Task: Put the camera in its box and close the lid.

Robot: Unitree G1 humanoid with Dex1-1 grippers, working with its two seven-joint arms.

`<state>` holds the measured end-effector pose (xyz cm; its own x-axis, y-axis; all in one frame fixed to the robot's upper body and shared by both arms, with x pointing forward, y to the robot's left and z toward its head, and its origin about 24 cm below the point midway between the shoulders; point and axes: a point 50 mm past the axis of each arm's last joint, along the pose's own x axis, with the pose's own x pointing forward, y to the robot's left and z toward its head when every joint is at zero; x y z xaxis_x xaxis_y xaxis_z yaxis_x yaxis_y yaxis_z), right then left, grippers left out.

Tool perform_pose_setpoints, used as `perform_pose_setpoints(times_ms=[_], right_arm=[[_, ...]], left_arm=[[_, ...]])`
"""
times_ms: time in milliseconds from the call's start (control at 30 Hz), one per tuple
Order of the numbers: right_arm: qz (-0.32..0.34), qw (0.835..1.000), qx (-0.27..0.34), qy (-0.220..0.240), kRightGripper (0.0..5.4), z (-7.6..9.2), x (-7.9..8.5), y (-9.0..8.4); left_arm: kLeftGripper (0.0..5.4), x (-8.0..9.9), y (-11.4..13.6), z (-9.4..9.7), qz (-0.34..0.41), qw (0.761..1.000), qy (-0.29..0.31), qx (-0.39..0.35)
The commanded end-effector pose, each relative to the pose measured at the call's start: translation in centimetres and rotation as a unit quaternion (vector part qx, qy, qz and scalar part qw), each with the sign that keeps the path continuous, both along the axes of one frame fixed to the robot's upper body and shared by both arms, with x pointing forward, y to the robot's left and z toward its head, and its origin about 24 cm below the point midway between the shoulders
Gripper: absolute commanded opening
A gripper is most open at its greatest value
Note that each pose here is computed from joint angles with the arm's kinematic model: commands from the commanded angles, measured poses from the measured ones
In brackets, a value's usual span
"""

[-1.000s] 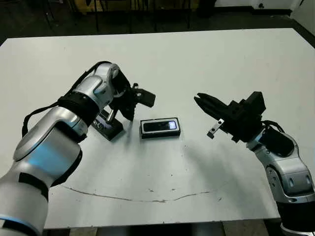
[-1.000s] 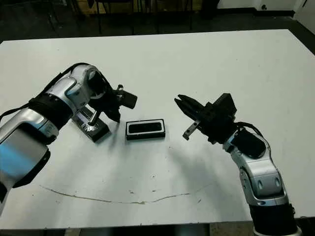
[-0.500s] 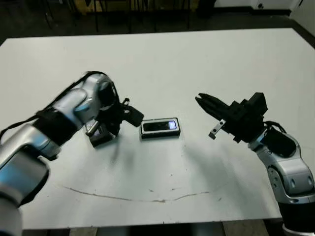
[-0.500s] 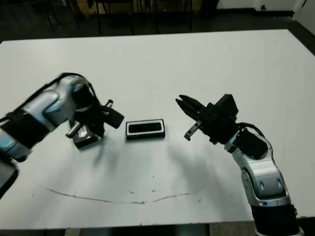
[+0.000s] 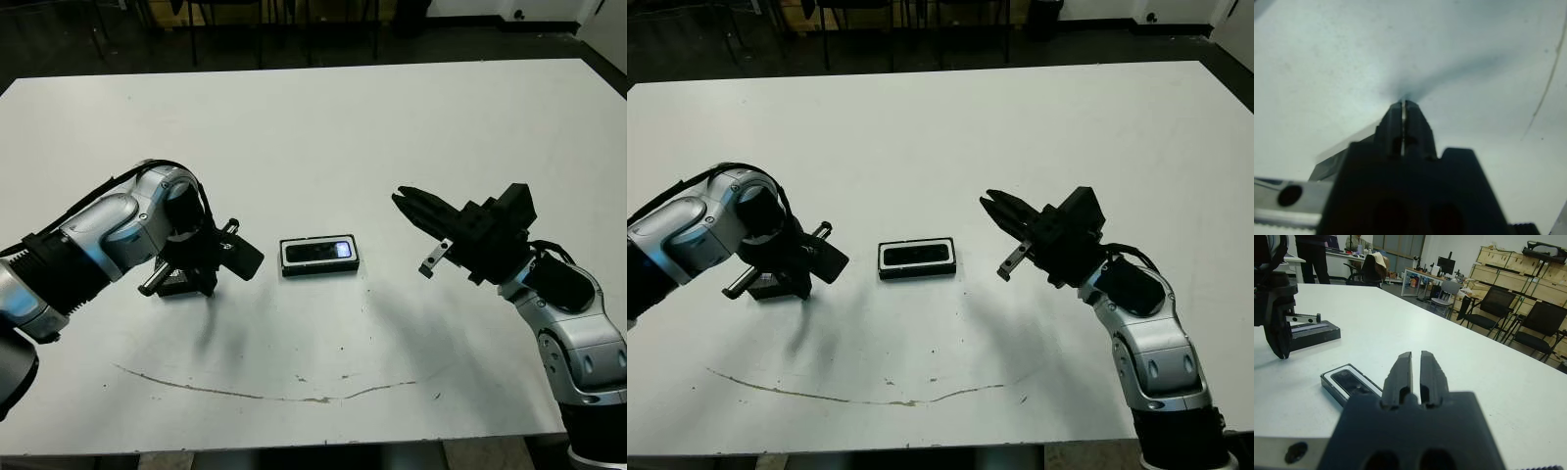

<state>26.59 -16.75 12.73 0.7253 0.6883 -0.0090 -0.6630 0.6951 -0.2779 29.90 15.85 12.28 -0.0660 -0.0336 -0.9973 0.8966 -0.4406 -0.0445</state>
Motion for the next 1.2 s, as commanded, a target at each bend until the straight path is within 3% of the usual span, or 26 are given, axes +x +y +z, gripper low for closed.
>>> perform_pose_setpoints(times_ms=[33, 200, 333, 433, 533, 600, 633, 767, 867, 933, 1067, 1200], right_arm=[[-0.008, 1.000, -0.010, 0.015, 0.02, -0.4, 0.0, -0.3], [-0.005, 1.000, -0.006, 0.014, 0.02, -0.5, 0.1, -0.4], [-0.005, 1.000, -0.013, 0.015, 0.02, -0.5, 0.2, -0.3], [-0.004, 1.000, -0.015, 0.016, 0.02, -0.5, 0.3, -0.2], [-0.008, 1.000, -0.013, 0.022, 0.02, -0.5, 0.4, -0.3], [-0.010, 1.000, -0.018, 0.019, 0.02, -0.4, 0.4, -0.3], [-0.012, 1.000, -0.020, 0.019, 0.02, -0.4, 0.4, -0.4], [-0.015, 0.999, -0.018, 0.021, 0.02, -0.5, 0.3, -0.6], [-0.013, 1.000, -0.007, 0.024, 0.02, -0.7, 0.4, -0.6], [-0.013, 1.000, -0.005, 0.027, 0.02, -0.7, 0.4, -0.5], [-0.015, 1.000, -0.005, 0.026, 0.00, -0.9, 0.4, -0.2], [-0.015, 1.000, 0.006, 0.027, 0.00, -1.3, 0.5, 0.3]], left_arm=[[0.00, -0.7, 0.9, -1.6, 0.013, 0.999, 0.034, 0.013], [0.00, -0.5, 0.0, -0.4, 0.032, 0.998, 0.032, -0.042], [0.00, -0.3, -1.0, 2.1, 0.054, 0.989, 0.009, -0.135], [0.00, -0.3, -1.2, 4.1, 0.068, 0.973, -0.008, -0.219], [0.00, -0.6, -0.5, 5.4, 0.114, 0.935, -0.070, -0.328], [0.00, -1.0, -0.1, 6.0, 0.137, 0.899, -0.134, -0.394], [0.00, -1.3, 0.2, 6.1, 0.154, 0.869, -0.172, -0.437], [0.00, -2.9, 1.4, 5.3, 0.279, 0.707, -0.304, -0.574], [0.00, -4.7, 1.9, 4.1, 0.391, 0.586, -0.405, -0.583], [0.00, -5.8, 2.1, 3.0, 0.442, 0.530, -0.446, -0.570], [0.44, -7.7, 2.3, 0.7, 0.533, 0.457, -0.464, -0.540], [1.17, -8.6, 2.4, -0.7, 0.583, 0.429, -0.463, -0.511]])
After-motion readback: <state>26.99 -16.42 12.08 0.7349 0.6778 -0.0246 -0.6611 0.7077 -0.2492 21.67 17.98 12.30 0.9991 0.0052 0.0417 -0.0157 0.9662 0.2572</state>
